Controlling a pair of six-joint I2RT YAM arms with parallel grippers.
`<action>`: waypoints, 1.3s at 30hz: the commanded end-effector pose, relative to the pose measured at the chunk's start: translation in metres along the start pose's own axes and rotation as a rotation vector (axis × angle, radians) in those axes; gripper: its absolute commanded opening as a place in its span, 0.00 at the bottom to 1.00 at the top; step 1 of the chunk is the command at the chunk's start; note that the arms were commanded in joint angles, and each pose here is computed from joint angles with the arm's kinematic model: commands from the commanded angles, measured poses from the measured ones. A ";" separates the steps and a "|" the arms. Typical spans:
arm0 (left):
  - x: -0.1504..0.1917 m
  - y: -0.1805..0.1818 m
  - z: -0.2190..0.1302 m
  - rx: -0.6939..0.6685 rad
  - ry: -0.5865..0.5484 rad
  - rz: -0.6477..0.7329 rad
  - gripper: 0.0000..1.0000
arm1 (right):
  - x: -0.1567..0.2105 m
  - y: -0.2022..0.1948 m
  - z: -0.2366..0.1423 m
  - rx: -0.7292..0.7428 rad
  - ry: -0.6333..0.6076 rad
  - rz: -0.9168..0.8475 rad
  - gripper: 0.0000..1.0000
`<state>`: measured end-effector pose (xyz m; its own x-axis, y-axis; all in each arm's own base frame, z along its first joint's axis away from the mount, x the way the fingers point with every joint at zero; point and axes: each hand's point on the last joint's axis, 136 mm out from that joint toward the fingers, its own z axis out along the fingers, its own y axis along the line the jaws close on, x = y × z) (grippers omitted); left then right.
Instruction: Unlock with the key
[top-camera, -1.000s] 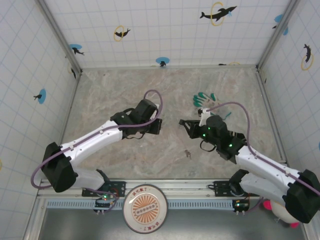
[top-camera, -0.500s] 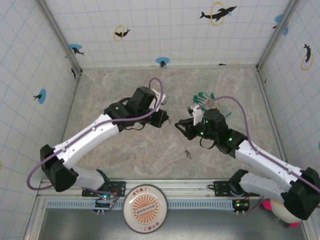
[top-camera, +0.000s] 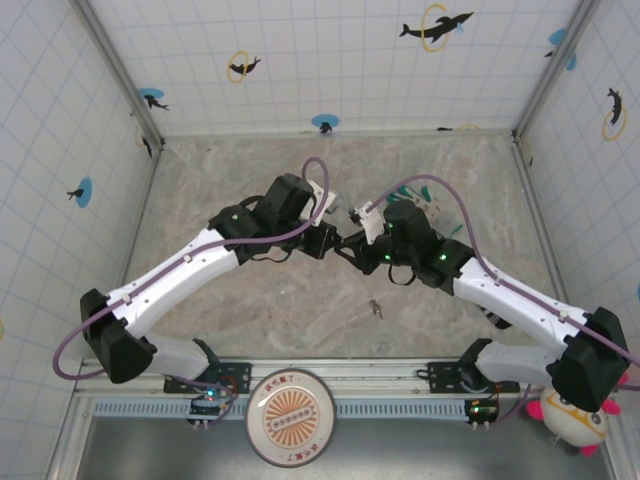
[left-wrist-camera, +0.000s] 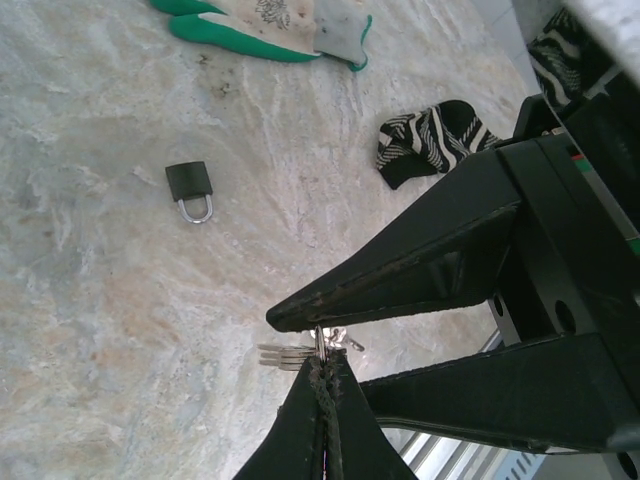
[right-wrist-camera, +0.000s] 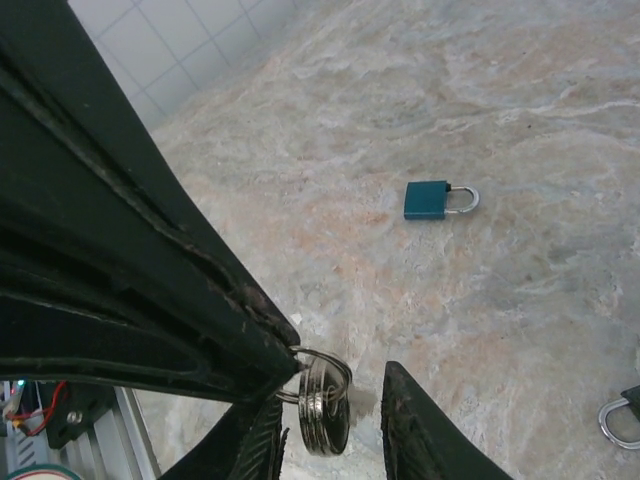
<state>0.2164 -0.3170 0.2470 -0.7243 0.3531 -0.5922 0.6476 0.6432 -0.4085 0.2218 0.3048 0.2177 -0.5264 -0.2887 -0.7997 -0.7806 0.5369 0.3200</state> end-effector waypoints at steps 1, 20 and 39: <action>0.005 -0.009 0.001 0.034 0.032 0.041 0.00 | -0.015 0.013 -0.007 -0.034 -0.002 -0.057 0.30; 0.018 -0.003 0.017 0.033 0.095 0.053 0.00 | -0.008 0.018 -0.005 -0.043 0.126 -0.109 0.05; -0.016 0.003 -0.040 0.005 -0.251 -0.009 0.46 | -0.023 -0.001 -0.008 -0.050 -0.033 0.072 0.00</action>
<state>0.2135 -0.3039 0.2738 -0.6574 0.2572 -0.7083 0.6746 0.6198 -0.4010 0.2219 0.3049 0.2126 -0.5736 -0.3585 -0.7365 -0.7757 0.5265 0.3479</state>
